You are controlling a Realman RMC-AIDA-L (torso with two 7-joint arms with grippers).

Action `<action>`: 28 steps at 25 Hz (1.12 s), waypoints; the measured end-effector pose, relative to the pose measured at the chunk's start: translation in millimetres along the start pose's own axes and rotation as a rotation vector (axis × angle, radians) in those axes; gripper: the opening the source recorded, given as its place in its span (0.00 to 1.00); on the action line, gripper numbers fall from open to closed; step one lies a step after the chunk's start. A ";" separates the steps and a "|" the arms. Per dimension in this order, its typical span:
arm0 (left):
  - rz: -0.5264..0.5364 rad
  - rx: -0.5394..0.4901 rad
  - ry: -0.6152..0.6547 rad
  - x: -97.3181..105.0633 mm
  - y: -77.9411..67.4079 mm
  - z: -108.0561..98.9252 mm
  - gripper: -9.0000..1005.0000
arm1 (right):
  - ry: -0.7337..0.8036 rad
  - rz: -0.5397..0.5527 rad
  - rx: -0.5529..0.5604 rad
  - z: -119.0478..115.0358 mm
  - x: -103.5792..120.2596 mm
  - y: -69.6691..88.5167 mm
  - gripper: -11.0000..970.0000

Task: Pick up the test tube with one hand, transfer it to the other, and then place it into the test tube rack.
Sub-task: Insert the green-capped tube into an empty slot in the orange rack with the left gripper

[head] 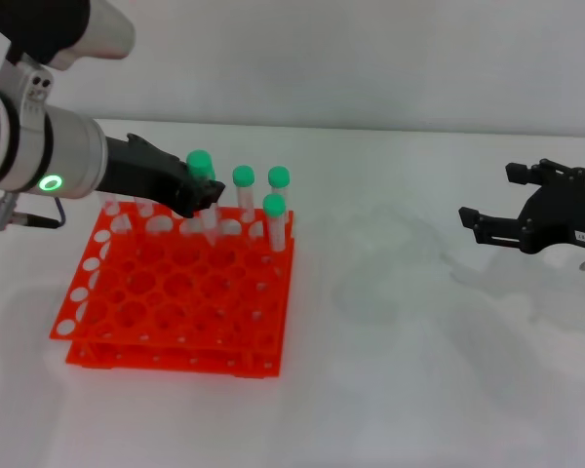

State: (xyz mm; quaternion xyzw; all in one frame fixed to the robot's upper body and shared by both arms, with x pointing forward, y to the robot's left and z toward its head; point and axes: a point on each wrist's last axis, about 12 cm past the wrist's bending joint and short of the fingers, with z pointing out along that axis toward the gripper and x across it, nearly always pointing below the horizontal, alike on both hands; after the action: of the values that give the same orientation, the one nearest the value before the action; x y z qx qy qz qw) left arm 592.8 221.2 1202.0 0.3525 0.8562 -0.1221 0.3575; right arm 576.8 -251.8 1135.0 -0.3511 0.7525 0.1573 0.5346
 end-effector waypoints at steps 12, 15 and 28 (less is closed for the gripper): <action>0.009 0.011 -0.033 -2.6 1.0 6.7 0.22 | -0.004 -0.003 -0.010 6.1 -4.0 0.1 0.90; 0.003 0.011 -0.032 -1.5 1.7 8.7 0.22 | -0.005 -0.004 -0.012 7.4 -4.8 0.0 0.90; 0.004 0.036 -0.022 -3.7 1.5 19.9 0.22 | -0.004 -0.009 -0.015 9.1 -6.3 0.1 0.90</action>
State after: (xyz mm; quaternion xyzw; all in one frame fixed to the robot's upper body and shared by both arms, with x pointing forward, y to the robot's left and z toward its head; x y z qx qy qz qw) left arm 606.1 211.2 1190.4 0.3592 0.8492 -0.1405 0.3607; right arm 584.2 -243.9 1137.3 -0.3582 0.7487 0.1610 0.5341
